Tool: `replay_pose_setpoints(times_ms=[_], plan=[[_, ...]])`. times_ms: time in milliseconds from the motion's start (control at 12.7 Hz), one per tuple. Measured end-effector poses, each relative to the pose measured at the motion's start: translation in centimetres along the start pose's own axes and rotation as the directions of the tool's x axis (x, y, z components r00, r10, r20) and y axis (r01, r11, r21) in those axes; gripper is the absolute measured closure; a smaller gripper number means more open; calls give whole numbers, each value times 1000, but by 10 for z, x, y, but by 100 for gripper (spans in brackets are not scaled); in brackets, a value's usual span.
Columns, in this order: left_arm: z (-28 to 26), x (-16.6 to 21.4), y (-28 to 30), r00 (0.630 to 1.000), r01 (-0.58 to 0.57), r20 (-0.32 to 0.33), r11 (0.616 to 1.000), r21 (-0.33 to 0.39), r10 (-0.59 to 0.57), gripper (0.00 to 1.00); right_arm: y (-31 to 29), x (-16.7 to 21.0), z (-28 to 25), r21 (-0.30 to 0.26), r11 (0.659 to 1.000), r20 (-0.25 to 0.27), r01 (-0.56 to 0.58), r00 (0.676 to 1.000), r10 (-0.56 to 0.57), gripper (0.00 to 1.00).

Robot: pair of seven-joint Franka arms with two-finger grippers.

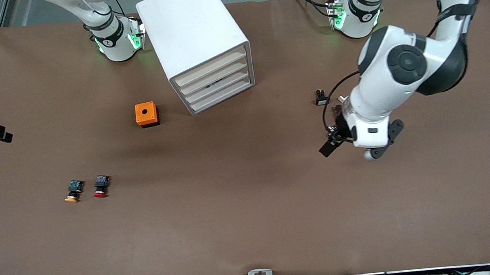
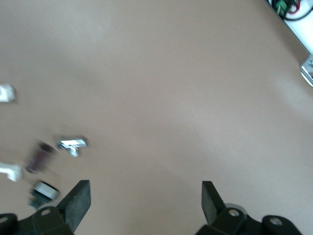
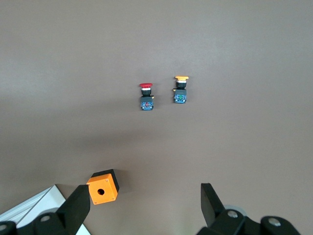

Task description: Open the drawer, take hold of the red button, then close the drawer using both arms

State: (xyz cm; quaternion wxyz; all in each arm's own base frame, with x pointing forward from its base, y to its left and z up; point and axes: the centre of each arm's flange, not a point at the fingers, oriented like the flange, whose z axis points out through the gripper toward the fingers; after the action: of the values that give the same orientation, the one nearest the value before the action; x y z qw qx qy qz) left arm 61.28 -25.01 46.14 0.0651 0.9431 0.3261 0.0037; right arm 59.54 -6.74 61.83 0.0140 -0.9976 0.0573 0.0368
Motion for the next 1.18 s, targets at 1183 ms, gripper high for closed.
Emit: replay_pose_setpoints(times_ms=[1183], plan=[[-113, 109, -121, 937, -347, 9, 923, 167, 350, 0, -21, -61, -6, 8, 999, -25, 43, 999, -43, 0]])
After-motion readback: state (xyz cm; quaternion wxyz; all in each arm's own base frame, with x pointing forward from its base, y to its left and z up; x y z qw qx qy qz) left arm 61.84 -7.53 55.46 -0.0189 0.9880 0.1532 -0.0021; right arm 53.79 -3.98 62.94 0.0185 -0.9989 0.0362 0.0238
